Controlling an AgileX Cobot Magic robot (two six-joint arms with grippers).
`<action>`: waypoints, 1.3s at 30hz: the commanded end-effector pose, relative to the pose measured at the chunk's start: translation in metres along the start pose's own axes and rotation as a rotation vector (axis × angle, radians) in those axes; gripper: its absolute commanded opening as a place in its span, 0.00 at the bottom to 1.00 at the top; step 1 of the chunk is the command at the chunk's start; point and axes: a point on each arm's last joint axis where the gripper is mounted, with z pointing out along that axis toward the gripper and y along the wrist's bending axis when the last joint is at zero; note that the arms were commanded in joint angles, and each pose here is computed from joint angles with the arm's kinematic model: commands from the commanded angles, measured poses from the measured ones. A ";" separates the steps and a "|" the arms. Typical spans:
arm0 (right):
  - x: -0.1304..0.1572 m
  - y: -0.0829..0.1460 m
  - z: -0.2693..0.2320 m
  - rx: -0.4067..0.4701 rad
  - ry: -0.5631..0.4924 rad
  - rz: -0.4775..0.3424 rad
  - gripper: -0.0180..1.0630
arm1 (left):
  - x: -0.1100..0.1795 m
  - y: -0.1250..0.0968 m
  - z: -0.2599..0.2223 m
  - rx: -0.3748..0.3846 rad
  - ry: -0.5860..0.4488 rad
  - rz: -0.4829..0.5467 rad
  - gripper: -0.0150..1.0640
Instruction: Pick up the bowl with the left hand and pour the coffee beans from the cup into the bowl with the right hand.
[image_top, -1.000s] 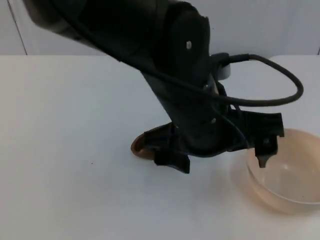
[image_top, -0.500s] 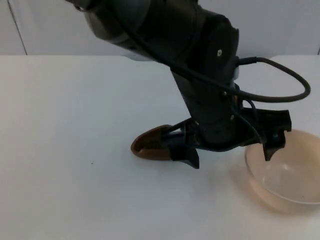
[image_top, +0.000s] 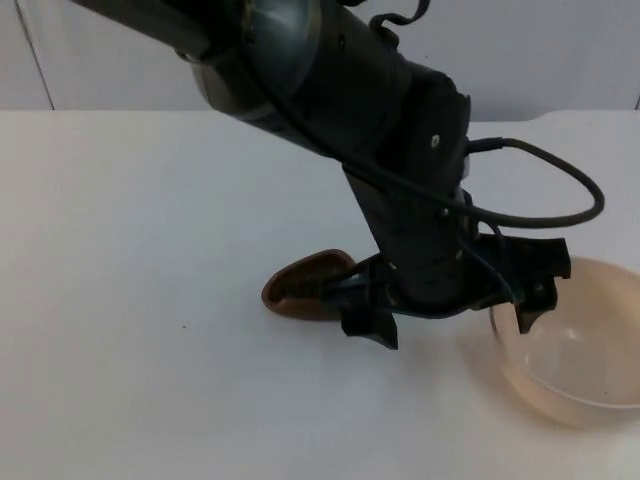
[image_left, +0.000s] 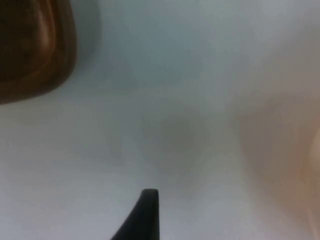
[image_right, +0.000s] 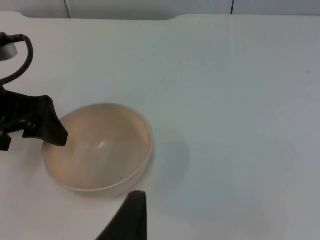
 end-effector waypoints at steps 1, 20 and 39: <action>0.001 0.000 0.001 0.009 -0.007 -0.004 0.99 | -0.003 -0.002 -0.001 0.015 -0.019 -0.003 0.86; 0.001 0.000 0.001 0.009 -0.007 -0.004 0.99 | 0.000 0.003 0.011 -0.012 -0.011 0.019 0.86; 0.001 0.000 0.001 0.009 -0.007 -0.004 0.99 | -0.005 -0.003 -0.005 0.019 -0.039 0.017 0.01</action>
